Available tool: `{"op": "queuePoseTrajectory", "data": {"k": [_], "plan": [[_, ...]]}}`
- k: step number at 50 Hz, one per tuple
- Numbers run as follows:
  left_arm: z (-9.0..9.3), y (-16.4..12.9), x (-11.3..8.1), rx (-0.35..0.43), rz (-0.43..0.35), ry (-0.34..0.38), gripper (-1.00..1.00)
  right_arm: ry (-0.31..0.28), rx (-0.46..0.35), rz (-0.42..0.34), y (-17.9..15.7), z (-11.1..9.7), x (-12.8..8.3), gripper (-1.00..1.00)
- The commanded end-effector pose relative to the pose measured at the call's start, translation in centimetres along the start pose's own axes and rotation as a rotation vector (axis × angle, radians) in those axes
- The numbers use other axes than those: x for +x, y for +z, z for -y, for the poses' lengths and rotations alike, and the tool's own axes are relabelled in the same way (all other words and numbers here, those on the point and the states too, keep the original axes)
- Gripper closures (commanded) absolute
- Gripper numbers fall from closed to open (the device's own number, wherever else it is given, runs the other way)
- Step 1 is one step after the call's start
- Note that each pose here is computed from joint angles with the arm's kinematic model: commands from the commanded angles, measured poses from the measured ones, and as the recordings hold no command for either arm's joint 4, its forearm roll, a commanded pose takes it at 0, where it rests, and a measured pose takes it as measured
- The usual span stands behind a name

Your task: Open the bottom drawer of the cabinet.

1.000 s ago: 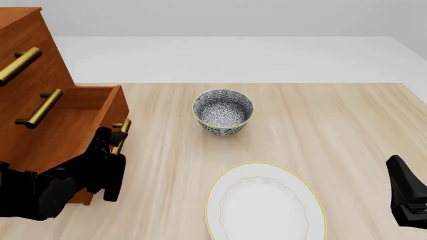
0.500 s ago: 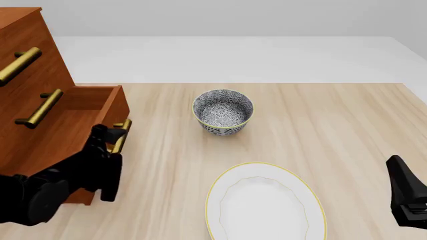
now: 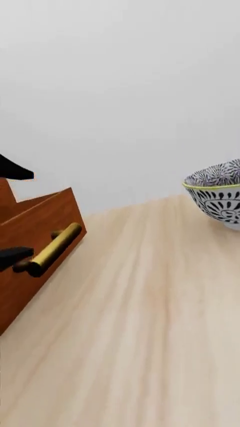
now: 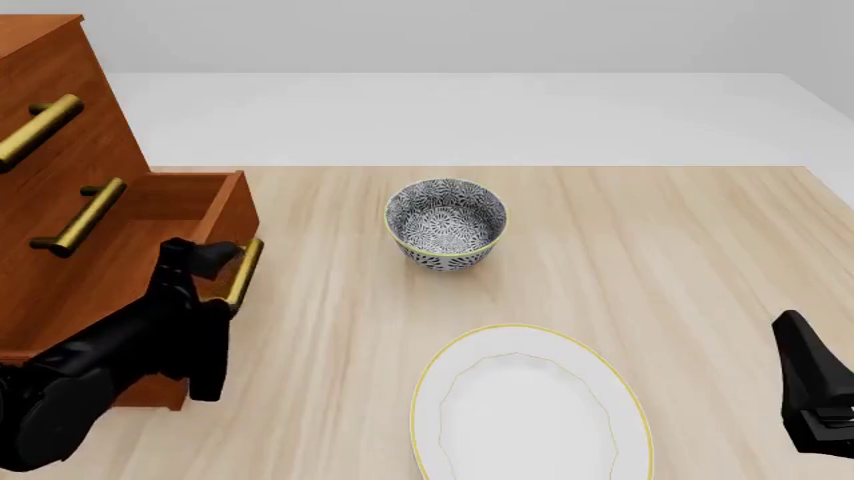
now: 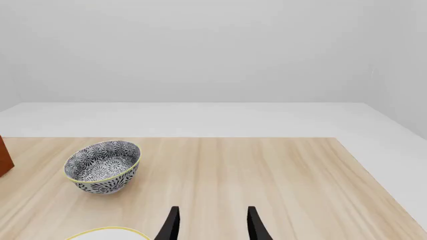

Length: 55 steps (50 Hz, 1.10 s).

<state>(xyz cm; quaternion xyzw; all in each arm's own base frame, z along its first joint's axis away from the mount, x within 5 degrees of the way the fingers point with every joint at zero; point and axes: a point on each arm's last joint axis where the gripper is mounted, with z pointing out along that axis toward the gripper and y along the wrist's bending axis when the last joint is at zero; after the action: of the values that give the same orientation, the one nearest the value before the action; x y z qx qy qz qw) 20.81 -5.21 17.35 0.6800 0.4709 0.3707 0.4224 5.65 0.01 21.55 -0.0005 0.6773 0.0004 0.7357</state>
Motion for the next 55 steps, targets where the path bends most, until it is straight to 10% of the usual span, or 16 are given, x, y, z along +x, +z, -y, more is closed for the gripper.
{"op": "queuePoseTrajectory", "data": {"k": [1, 5, 6, 7, 19, 23, 31, 55], "plan": [[-4.0, -1.5, 0.6, -0.062, -0.008, -0.111, -1.0, 0.0, 0.0, 0.0, 0.0, 0.0, 0.0, -1.0], [-8.1, -2.3, 1.0, -0.1, 0.0, -0.232, -1.0, 0.0, 0.0, 0.0, 0.0, 0.0, 0.0, -1.0], [-13.6, -3.1, 1.0, -0.102, 0.036, -0.48, -1.0, 0.0, 0.0, 0.0, 0.0, 0.0, 0.0, -1.0], [-15.5, -3.5, 1.5, -0.126, 0.03, -0.539, -1.0, 0.0, 0.0, 0.0, 0.0, 0.0, 0.0, -1.0], [-23.6, -6.2, 4.0, -0.191, 0.01, -0.894, -1.0, 0.0, 0.0, 0.0, 0.0, 0.0, 0.0, -1.0], [-23.5, -6.2, 5.2, -0.196, -0.035, -0.944, -1.0, 0.0, 0.0, 0.0, 0.0, 0.0, 0.0, -1.0], [-27.3, -6.5, 5.4, -0.118, -0.028, -1.405, -1.0, 0.0, 0.0, -0.001, 0.0, 0.0, 0.0, -1.0], [-21.6, -3.8, 3.4, 0.049, -0.095, -1.783, -1.0, 0.0, 0.0, 0.0, 0.0, 0.0, 0.0, -1.0]]}}
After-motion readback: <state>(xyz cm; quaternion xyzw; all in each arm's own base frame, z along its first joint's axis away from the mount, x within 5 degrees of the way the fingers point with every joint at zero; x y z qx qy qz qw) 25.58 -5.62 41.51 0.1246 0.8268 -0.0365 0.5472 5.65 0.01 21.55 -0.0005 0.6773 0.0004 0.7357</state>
